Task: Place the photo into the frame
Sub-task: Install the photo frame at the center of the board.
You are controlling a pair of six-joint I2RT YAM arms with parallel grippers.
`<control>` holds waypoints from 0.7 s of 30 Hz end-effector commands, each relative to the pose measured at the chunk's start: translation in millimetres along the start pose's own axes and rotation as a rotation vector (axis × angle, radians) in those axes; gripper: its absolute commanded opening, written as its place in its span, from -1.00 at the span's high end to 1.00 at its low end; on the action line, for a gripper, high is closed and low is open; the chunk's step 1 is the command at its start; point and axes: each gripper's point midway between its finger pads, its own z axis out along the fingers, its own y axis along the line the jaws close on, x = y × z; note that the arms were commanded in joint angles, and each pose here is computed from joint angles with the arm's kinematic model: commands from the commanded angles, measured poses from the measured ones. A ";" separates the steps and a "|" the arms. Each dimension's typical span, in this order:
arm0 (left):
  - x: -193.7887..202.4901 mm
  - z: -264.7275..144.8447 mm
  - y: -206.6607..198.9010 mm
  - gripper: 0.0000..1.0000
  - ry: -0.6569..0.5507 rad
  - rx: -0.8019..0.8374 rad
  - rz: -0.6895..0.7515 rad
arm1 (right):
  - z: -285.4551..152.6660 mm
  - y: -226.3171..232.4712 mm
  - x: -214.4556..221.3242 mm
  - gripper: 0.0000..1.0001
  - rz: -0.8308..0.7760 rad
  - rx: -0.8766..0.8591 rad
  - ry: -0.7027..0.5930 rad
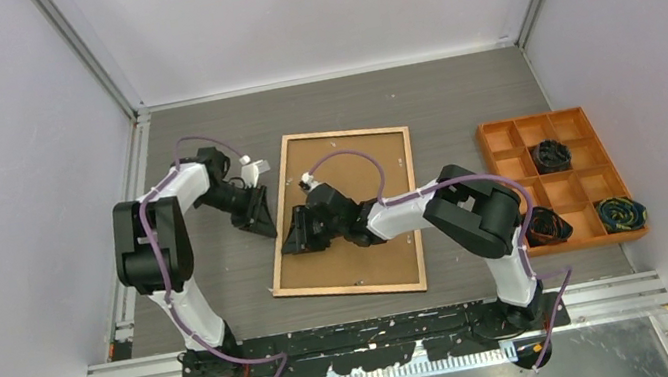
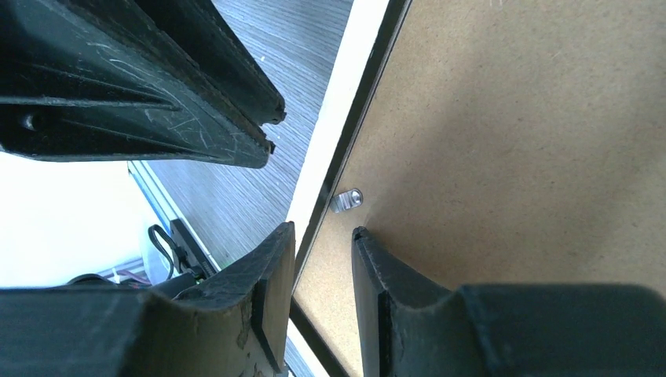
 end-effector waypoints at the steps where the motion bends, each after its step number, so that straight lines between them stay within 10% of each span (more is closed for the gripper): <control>1: 2.9 6.5 -2.7 0.52 0.013 0.049 -0.008 | -5.1 24.2 -11.3 0.24 0.002 -0.067 -0.044; 21: 14.0 24.3 8.0 0.99 0.057 0.077 -0.051 | -0.8 23.0 -0.9 0.23 0.026 -0.067 -0.023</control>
